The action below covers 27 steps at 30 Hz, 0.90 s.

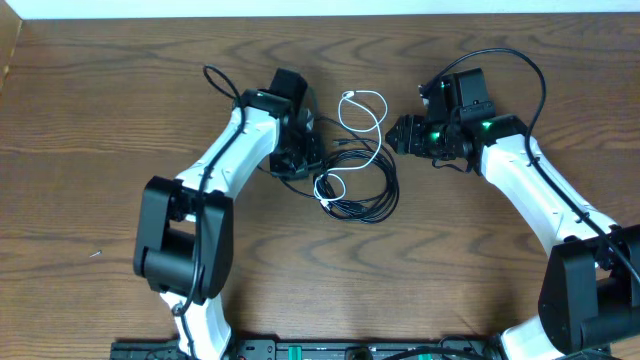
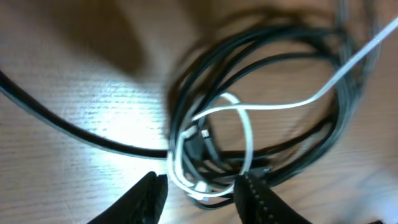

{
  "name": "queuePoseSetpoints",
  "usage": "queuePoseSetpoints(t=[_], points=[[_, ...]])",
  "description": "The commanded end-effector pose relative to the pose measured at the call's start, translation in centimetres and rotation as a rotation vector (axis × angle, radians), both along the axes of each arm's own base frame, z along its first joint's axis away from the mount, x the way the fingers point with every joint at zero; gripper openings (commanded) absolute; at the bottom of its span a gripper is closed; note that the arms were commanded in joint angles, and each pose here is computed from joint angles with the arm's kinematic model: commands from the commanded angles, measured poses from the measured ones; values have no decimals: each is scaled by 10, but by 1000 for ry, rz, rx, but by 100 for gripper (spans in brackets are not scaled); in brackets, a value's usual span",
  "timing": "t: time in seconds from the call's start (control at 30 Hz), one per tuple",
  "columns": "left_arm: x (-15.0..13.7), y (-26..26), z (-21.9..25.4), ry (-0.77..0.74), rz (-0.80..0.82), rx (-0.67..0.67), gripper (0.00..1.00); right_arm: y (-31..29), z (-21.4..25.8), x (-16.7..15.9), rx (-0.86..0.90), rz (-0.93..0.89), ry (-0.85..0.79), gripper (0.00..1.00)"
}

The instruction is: Untangle cables

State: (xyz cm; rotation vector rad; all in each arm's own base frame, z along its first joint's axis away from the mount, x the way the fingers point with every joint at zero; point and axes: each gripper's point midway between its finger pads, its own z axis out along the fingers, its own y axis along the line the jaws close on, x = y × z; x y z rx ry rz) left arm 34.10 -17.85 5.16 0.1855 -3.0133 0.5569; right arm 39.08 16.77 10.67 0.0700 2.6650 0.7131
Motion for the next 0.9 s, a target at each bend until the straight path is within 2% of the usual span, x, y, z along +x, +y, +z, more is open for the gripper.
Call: queuePoseSetpoints(t=[0.0, 0.23, 0.43, 0.6, 0.7, 0.77, 0.87], points=[[-12, 9, -18, 73, 10, 59, 39, 1, 7, 5, -10, 24, -33, 64], [-16, 9, -27, 91, 3, 73, 38, 1, 7, 5, -17, 37, -42, 64], [-21, 10, -36, 83, -16, 107, 28, 1, 7, 5, -18, 39, -43, 64], [-24, 8, -46, 76, -13, 104, 24, 1, 7, 5, -19, 42, -44, 65], [-22, 8, -48, 66, -6, 100, 19, 1, 7, 5, -19, 42, -44, 64], [-18, 6, -48, 52, -5, 95, 8, 1, 7, 5, -19, 42, -44, 65], [-11, 4, -48, 25, 2, 84, 7, 3, 7, 5, -18, 46, -44, 64]])
